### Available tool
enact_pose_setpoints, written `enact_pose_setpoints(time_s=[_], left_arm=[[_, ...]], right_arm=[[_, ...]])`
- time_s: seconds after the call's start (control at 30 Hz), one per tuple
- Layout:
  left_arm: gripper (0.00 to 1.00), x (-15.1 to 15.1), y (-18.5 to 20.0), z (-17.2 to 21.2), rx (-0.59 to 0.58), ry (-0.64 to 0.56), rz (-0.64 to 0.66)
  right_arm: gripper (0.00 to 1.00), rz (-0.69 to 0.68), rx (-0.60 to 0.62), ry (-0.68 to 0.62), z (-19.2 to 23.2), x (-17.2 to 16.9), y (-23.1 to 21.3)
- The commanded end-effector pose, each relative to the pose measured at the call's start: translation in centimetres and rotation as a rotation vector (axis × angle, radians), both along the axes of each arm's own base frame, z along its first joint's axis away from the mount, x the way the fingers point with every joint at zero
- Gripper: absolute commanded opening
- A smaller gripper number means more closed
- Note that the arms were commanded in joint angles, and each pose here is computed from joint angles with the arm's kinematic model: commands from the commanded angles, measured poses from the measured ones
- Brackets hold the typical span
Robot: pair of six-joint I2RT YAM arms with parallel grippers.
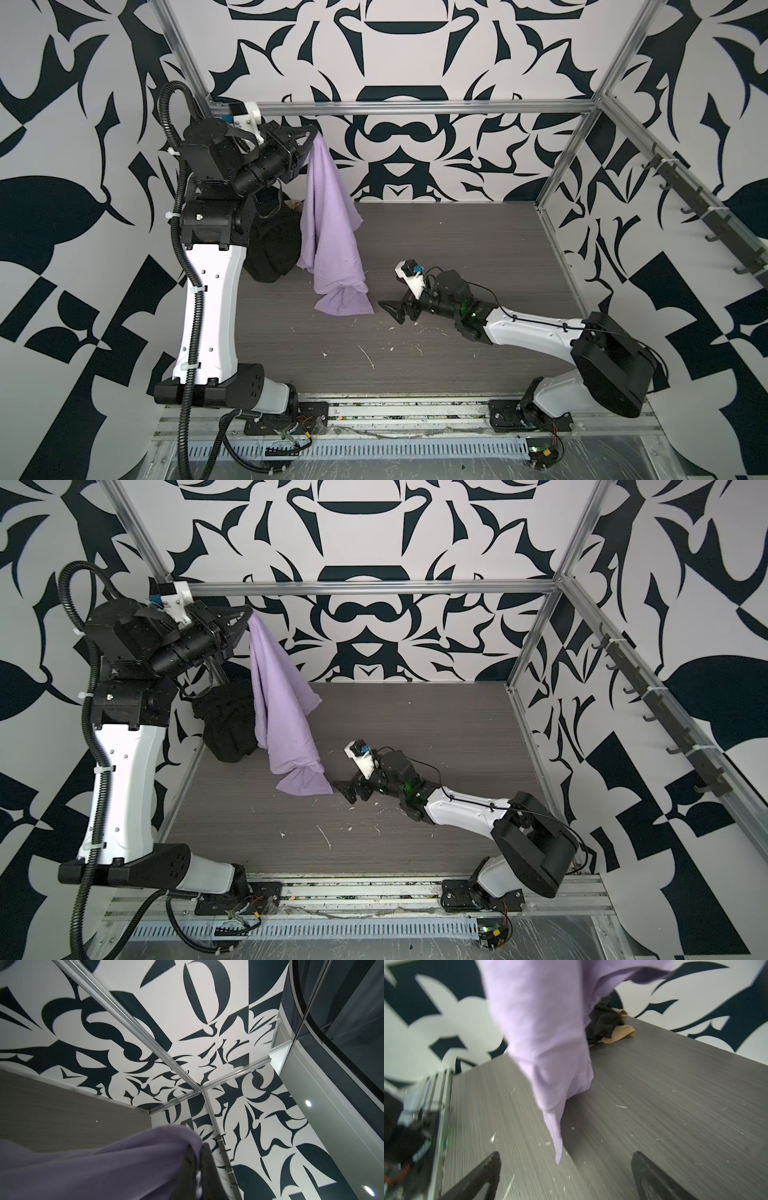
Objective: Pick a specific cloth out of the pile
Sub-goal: 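Hold the shirt raised with the left gripper while the right gripper grasps its hanging end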
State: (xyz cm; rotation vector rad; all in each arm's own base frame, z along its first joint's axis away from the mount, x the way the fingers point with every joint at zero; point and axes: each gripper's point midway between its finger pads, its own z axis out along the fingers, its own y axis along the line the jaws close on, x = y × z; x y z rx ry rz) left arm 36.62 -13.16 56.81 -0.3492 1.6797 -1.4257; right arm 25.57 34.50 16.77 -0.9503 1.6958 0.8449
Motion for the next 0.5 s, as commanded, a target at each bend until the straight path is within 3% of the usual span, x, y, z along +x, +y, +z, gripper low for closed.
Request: enact_pose_setpoints(time_s=[0.0, 0.3, 0.47], left_arm=[[0.04, -2.2, -0.9, 0.9, -0.031, -0.036, -0.077], [0.04, -3.0, -0.7, -1.8, -0.022, 0.024, -0.056], [0.04, -3.2, -0.8, -2.4, -0.013, 0.039, -0.065]], right_arm=[[1.0, 0.095, 0.098, -0.282, 3.0, -1.4, 0.3], [0.93, -0.016, 0.213, -0.276, 1.3, 0.3, 0.9], [0.93, -0.085, 0.198, -0.298, -0.8, 1.9, 1.0]])
